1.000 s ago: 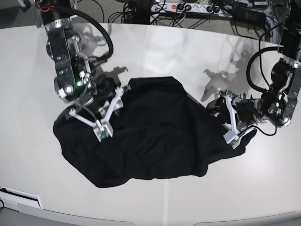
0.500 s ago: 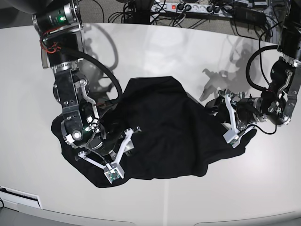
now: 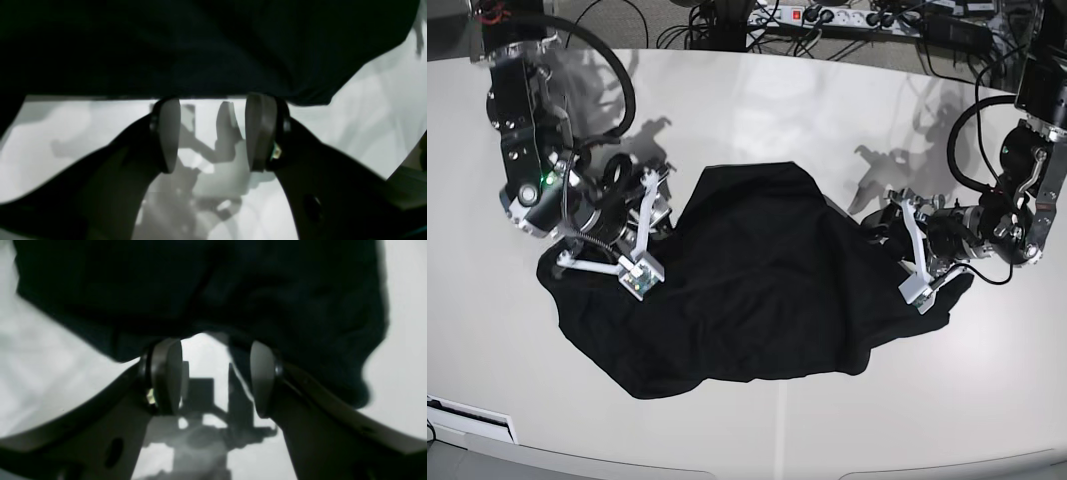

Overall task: Layout the t-shirt on the table in an organized manner, then fold the t-shirt properly
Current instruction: 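Regrasp the t-shirt edge with the right gripper and pull it outward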

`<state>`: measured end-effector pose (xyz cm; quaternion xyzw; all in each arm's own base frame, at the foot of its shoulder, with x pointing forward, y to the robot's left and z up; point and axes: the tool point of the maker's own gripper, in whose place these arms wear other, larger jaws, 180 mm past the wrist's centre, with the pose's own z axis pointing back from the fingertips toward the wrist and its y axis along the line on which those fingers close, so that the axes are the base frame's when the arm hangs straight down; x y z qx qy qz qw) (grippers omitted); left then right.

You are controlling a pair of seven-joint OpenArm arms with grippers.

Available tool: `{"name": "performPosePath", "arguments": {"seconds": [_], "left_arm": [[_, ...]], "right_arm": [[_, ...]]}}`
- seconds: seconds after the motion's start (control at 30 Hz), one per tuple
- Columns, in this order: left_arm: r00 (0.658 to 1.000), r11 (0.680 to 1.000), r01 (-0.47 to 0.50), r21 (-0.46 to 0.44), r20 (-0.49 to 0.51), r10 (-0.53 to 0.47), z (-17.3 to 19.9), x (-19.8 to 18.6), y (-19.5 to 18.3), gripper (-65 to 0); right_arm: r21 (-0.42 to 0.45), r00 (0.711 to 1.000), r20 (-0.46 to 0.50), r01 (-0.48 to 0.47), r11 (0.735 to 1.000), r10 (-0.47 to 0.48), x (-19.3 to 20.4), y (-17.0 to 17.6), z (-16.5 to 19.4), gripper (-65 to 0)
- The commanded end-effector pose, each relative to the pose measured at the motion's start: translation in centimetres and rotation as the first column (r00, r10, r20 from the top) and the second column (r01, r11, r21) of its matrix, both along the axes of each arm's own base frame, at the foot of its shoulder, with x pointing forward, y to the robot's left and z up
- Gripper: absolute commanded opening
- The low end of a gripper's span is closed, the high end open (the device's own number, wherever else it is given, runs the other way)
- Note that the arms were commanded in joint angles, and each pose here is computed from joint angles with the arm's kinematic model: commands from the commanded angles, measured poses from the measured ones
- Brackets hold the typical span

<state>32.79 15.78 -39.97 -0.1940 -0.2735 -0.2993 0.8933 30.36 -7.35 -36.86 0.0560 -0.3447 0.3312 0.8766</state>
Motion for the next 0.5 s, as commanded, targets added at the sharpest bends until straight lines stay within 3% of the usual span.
{"name": "performPosePath", "arguments": {"seconds": [0.0,0.2,0.47], "left_arm": [[0.999,1.0,-0.002,-0.013,0.045,0.003,1.5,1.2,0.2,-34.0],[0.999,1.0,-0.002,-0.013,0.046,0.003,1.5,1.2,0.2,-34.0],[0.999,1.0,-0.003,-0.017,0.046,0.004,1.5,1.2,0.2,-34.0]], "right_arm": [[0.029,0.999,0.05,-0.01,1.0,0.009,0.4,0.3,1.1,-30.8],[-0.022,0.994,0.084,0.073,0.997,-0.071,-0.5,-1.7,-1.3,-30.7],[-0.135,0.986,0.024,0.167,0.977,-0.165,1.8,-4.8,-5.6,-30.7]]}}
